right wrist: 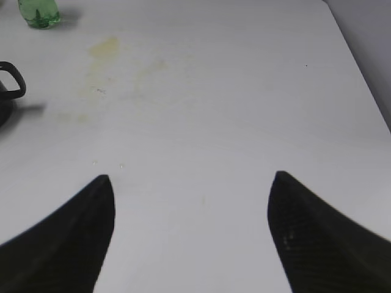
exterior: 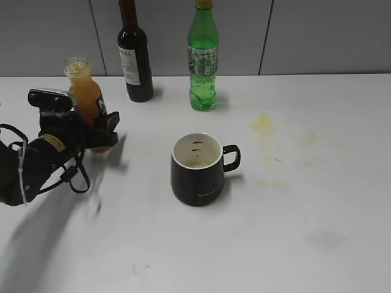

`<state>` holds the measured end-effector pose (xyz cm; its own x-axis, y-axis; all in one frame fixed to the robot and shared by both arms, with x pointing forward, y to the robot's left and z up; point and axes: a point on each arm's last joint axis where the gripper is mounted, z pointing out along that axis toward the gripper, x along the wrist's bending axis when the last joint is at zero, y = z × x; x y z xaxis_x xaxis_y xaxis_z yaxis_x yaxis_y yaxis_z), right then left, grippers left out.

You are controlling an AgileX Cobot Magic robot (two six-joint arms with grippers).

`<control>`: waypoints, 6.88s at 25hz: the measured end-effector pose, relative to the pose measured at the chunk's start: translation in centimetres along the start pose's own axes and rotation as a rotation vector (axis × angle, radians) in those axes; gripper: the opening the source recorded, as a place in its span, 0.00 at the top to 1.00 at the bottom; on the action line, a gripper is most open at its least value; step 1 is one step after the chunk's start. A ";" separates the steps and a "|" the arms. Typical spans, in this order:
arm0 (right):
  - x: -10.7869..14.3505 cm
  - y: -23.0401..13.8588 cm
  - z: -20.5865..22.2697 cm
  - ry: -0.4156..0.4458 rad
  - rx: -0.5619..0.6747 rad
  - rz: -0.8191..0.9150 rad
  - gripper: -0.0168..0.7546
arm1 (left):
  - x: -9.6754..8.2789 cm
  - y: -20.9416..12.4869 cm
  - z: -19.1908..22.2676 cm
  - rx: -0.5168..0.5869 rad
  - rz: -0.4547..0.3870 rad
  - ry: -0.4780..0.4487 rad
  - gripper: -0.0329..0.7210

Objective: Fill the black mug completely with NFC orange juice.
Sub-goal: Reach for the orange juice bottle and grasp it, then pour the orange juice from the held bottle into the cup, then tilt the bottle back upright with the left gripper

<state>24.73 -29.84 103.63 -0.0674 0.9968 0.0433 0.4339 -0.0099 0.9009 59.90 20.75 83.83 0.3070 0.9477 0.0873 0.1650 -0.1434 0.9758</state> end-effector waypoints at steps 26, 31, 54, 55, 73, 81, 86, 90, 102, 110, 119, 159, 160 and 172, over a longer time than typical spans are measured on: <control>0.0 0.0 0.0 0.001 -0.001 0.001 0.21 | -3.5 4.4 -1.7 -0.057 0.194 -0.299 0.33; 0.0 0.0 0.0 0.001 -0.001 0.001 0.21 | -5.1 3.9 -1.9 -0.005 0.269 -0.368 0.33; 0.0 0.0 0.0 0.001 -0.001 0.001 0.21 | -7.2 4.7 -0.1 0.040 0.579 -0.436 0.33; 0.0 0.0 0.0 0.001 -0.001 0.001 0.21 | -7.3 4.7 -0.1 0.035 0.597 -0.440 0.33; 0.0 0.0 0.0 0.001 -0.001 0.001 0.21 | -7.8 4.7 -0.1 -0.010 0.918 -0.400 0.33; 0.0 0.0 0.0 0.001 -0.001 0.001 0.21 | -7.8 4.8 0.0 -0.058 1.070 -0.389 0.33; 0.0 0.0 0.0 0.001 -0.001 0.001 0.21 | -7.6 5.1 0.1 -0.087 1.134 -0.350 0.33; 0.0 0.0 0.0 0.001 -0.001 0.001 0.21 | -7.5 5.5 0.2 -0.129 1.186 -0.312 0.33; 0.0 0.0 0.0 0.001 -0.001 0.001 0.21 | -6.9 5.9 0.5 -0.187 1.277 -0.184 0.33; 0.0 0.0 0.0 0.001 -0.001 0.001 0.21 | -6.8 6.2 0.5 -0.222 1.311 -0.144 0.33; 0.0 0.0 0.0 0.001 -0.001 0.001 0.21 | -6.7 6.3 0.5 -0.230 1.382 -0.119 0.33; 0.0 0.0 0.0 0.001 -0.002 0.001 0.21 | -6.6 7.1 0.4 -0.309 1.644 -0.003 0.33; 0.0 0.0 0.0 0.001 -0.002 0.001 0.21 | -6.6 7.1 0.4 -0.311 1.644 0.000 0.33; 0.0 0.0 0.0 0.001 -0.002 0.001 0.21 | -6.6 7.5 0.3 -0.345 1.721 0.048 0.33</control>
<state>24.74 -29.83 103.64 -0.0679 0.9967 0.0442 0.4322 -0.0105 0.9017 59.42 13.36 90.51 -0.1235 -0.1959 0.9728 -0.4788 -0.8469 -0.2313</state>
